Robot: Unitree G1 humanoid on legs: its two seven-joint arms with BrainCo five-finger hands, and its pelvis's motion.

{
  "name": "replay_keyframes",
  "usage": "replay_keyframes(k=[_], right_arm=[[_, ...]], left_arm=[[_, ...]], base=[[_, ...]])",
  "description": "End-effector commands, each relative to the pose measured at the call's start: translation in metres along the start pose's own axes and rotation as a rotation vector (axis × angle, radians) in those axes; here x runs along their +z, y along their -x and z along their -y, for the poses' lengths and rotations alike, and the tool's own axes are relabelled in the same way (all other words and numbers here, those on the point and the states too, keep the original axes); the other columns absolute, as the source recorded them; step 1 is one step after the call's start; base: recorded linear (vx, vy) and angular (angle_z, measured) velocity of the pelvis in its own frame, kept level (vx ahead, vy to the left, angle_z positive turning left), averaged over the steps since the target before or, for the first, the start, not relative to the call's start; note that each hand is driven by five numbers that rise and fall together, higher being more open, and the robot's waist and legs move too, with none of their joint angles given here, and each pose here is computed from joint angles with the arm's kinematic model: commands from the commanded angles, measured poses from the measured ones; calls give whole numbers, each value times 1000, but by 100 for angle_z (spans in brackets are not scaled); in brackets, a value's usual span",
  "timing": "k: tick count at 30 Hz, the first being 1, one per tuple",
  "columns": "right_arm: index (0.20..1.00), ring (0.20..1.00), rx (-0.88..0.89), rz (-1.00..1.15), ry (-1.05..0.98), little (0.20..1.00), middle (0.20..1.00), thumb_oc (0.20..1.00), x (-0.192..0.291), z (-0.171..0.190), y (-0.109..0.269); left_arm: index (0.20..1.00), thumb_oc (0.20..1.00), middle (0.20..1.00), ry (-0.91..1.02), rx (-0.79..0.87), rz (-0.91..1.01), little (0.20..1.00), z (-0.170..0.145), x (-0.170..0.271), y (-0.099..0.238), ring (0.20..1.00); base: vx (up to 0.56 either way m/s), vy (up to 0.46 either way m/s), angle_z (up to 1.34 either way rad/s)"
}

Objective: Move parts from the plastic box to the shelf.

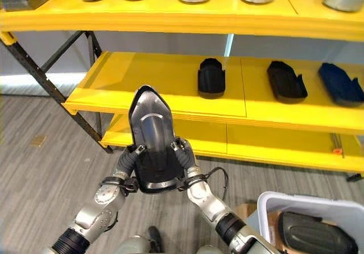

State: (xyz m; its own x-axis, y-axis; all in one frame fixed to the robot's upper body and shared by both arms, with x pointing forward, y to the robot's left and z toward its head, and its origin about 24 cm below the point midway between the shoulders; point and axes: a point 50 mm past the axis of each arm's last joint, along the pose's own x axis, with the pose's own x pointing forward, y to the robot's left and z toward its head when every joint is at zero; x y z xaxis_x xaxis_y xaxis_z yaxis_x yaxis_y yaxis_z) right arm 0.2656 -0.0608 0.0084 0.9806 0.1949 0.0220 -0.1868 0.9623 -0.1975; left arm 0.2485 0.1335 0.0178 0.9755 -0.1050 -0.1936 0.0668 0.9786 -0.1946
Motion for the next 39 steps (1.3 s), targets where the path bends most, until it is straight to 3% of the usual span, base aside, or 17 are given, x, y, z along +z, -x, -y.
replay_keyframes(k=[1,21,30,33,39], right_arm=[[200,200,-24,-4,-7,200,200,200,-8,12,4],[200,200,-69,11,-32,200,200,200,7,-6,-5],[200,200,-47,56,-39,200,200,200,11,7,-3],[200,200,-43,43,-49,200,200,200,6,13,-3],[200,200,-52,31,-25,200,200,200,1,21,-6]], left_arm=[[200,200,200,239,-203,264,200,41,54,-5,200],[200,200,200,192,-185,277,200,38,57,-12,200],[200,200,200,173,-184,328,200,40,67,-9,200],[200,200,200,178,-234,270,200,41,59,-7,200],[200,200,200,150,-173,246,200,39,51,-5,200]], base=[[163,424,30],[118,331,-1],[166,-98,-34],[367,-265,53],[324,-214,39]])
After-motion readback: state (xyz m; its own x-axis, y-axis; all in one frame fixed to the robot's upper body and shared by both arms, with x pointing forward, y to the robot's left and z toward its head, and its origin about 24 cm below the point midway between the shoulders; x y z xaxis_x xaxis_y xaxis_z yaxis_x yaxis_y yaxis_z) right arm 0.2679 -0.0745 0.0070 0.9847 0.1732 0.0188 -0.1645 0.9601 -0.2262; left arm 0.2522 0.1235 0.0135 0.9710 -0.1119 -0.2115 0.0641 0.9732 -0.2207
